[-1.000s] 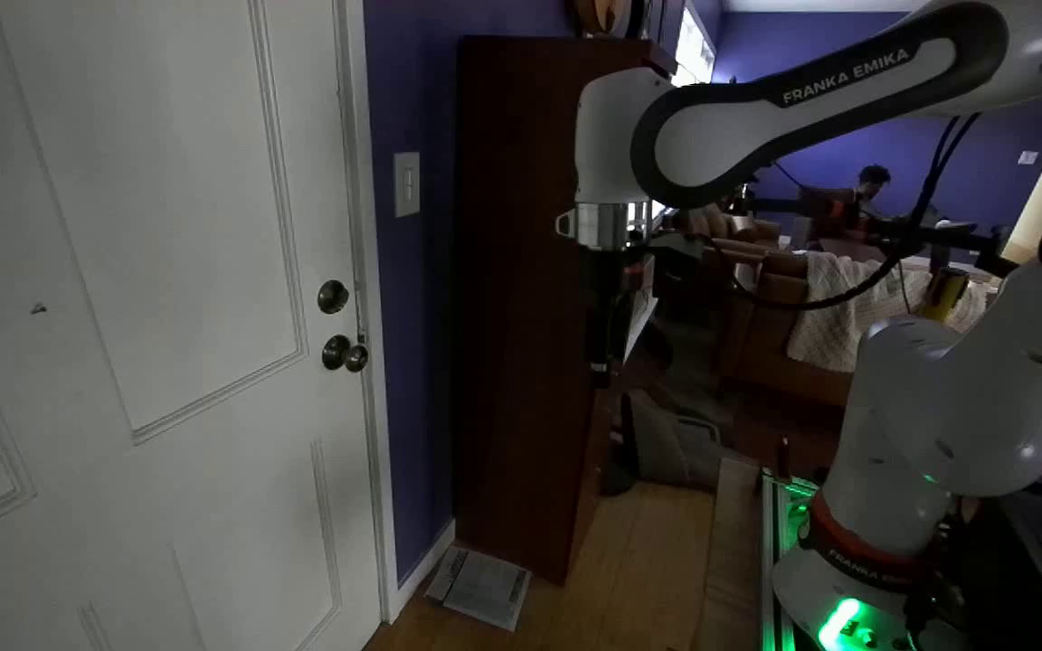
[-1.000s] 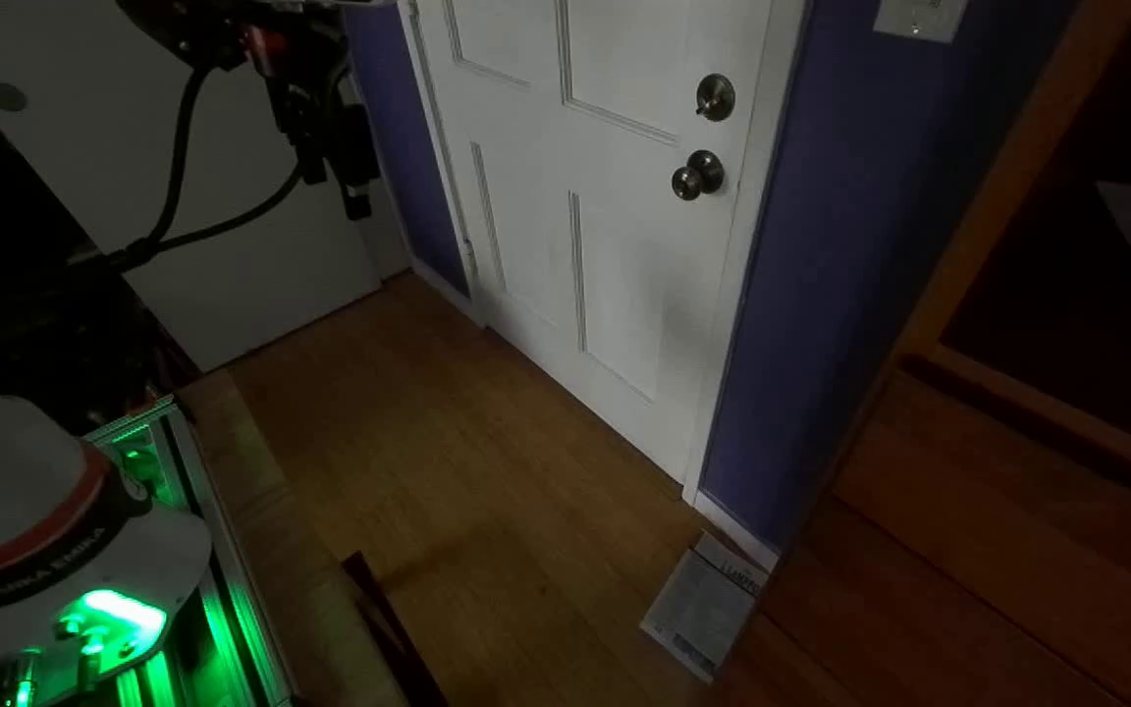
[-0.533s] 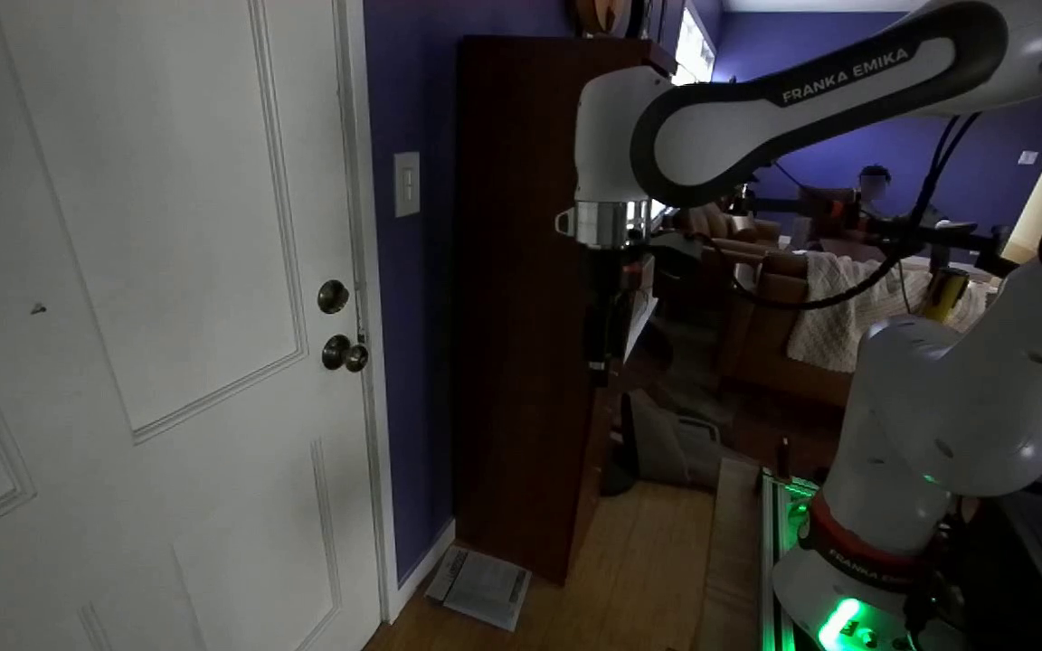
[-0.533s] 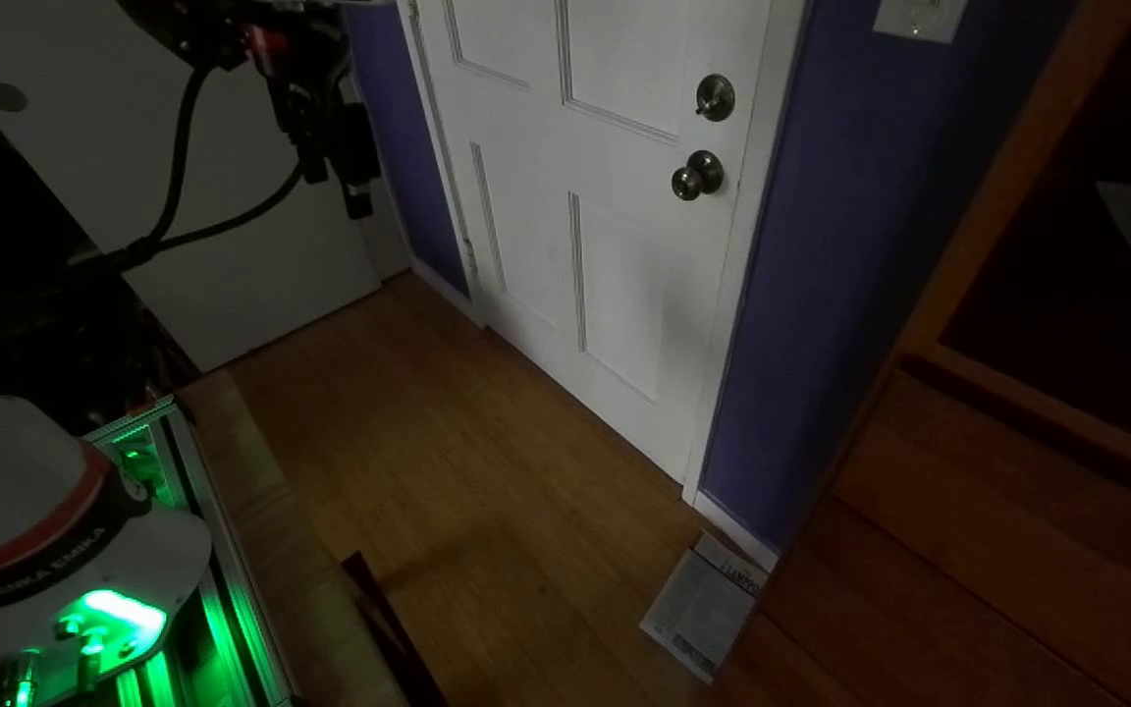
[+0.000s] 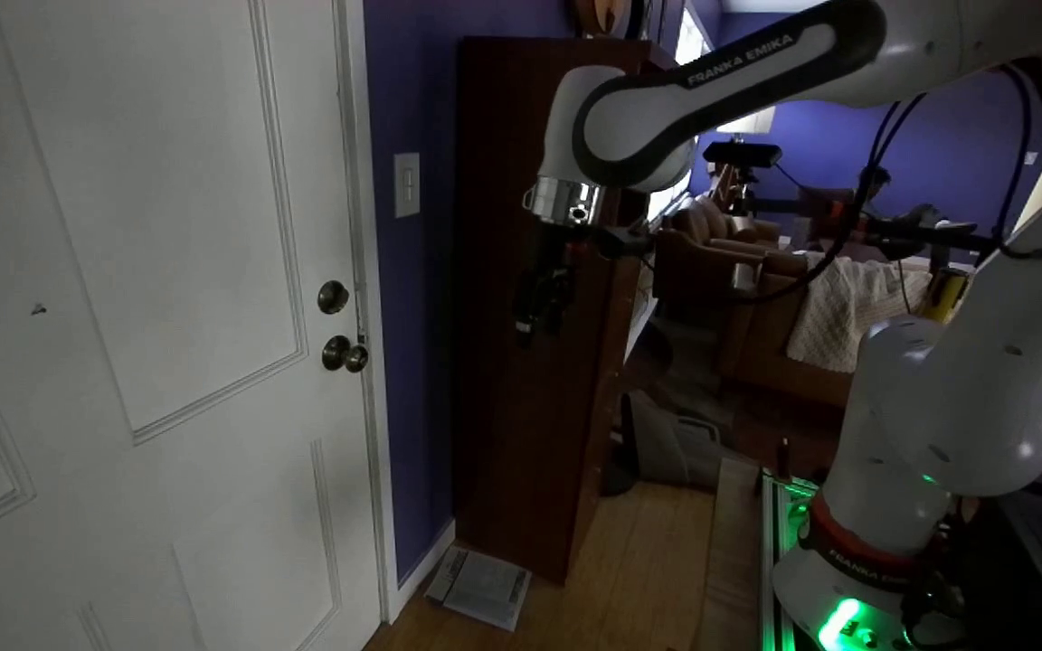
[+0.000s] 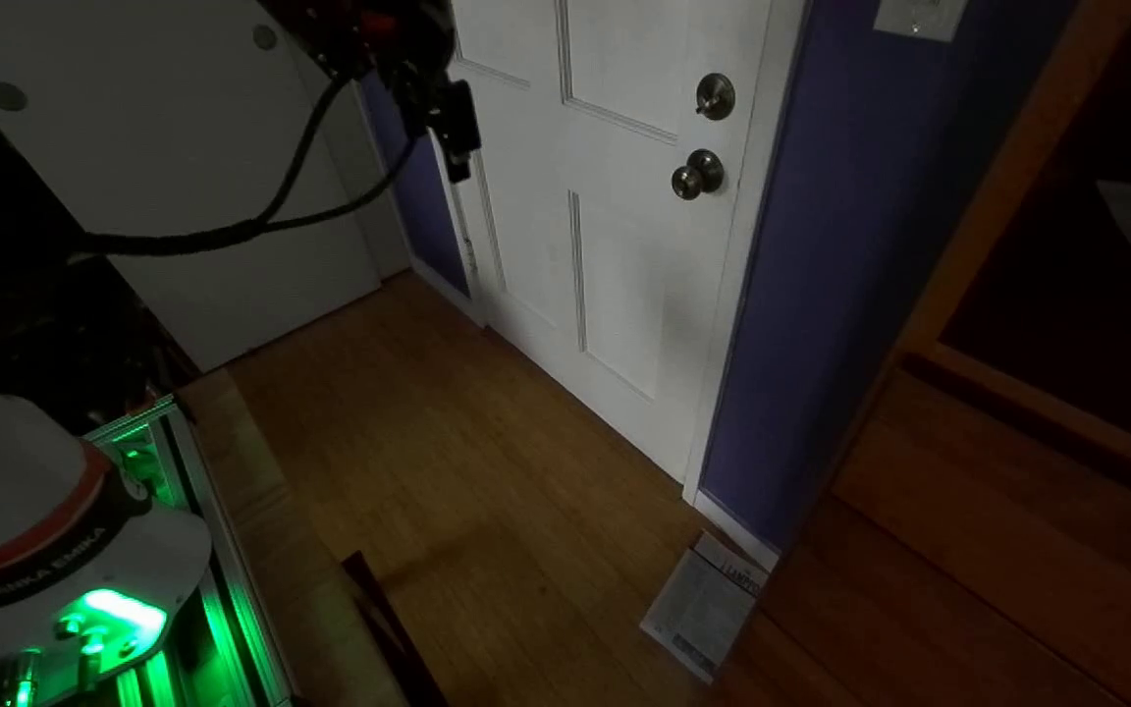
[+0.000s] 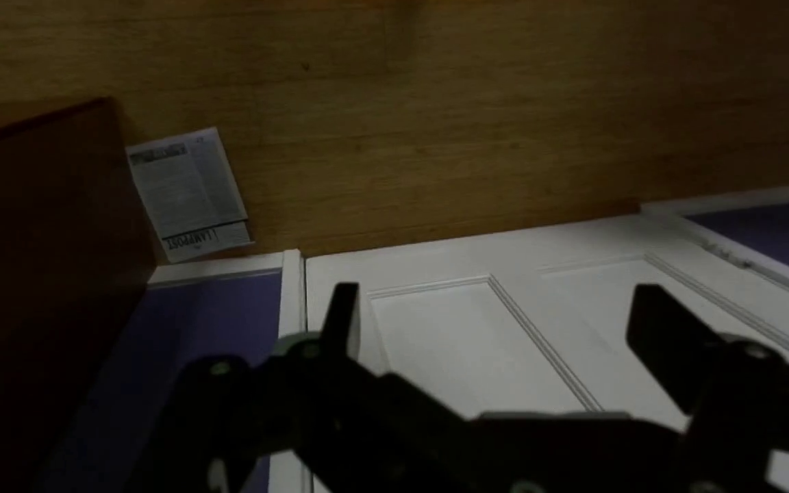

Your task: Turn the top door lock to the left

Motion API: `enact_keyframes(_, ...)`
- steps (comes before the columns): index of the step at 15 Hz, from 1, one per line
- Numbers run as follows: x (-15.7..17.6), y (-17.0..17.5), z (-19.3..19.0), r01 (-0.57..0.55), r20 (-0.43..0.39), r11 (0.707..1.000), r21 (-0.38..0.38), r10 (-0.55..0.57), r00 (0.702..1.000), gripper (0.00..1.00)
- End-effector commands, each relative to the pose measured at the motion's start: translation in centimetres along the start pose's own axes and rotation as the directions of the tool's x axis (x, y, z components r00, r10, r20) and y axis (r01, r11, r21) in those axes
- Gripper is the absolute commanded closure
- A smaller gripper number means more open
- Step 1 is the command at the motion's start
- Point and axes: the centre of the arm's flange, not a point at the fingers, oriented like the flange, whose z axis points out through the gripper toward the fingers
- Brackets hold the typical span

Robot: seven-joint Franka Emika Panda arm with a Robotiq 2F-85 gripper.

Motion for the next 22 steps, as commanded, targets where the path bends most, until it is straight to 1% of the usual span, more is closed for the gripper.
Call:
enact_keyframes(1,6.8,2.6,0.8,-0.047,-0.008,0.991,0.123,0.048,0.999,0.00)
enact_keyframes(3,9.7,3.8,0.9,-0.062,-0.022,0.981,0.185,0.067,0.998,0.00)
enact_keyframes(5,12.5,4.8,1.2,-0.086,-0.032,0.969,0.231,0.096,0.995,0.00)
enact_keyframes(7,15.1,5.6,1.7,-0.107,-0.086,0.958,0.267,0.134,0.987,0.00)
enact_keyframes(12,20.1,7.0,3.1,-0.182,-0.148,0.934,0.307,0.236,0.961,0.00)
enact_keyframes(14,21.2,7.1,3.6,-0.181,-0.184,0.928,0.325,0.250,0.951,0.00)
enact_keyframes(15,19.2,6.9,2.9,-0.174,-0.161,0.939,0.296,0.228,0.960,0.00)
enact_keyframes(17,20.2,6.9,3.4,-0.179,-0.170,0.935,0.305,0.238,0.956,0.00)
enact_keyframes(21,20.6,6.9,3.4,-0.177,-0.175,0.935,0.308,0.238,0.955,0.00)
enact_keyframes(22,21.6,7.0,3.7,-0.204,-0.162,0.917,0.342,0.272,0.949,0.00)
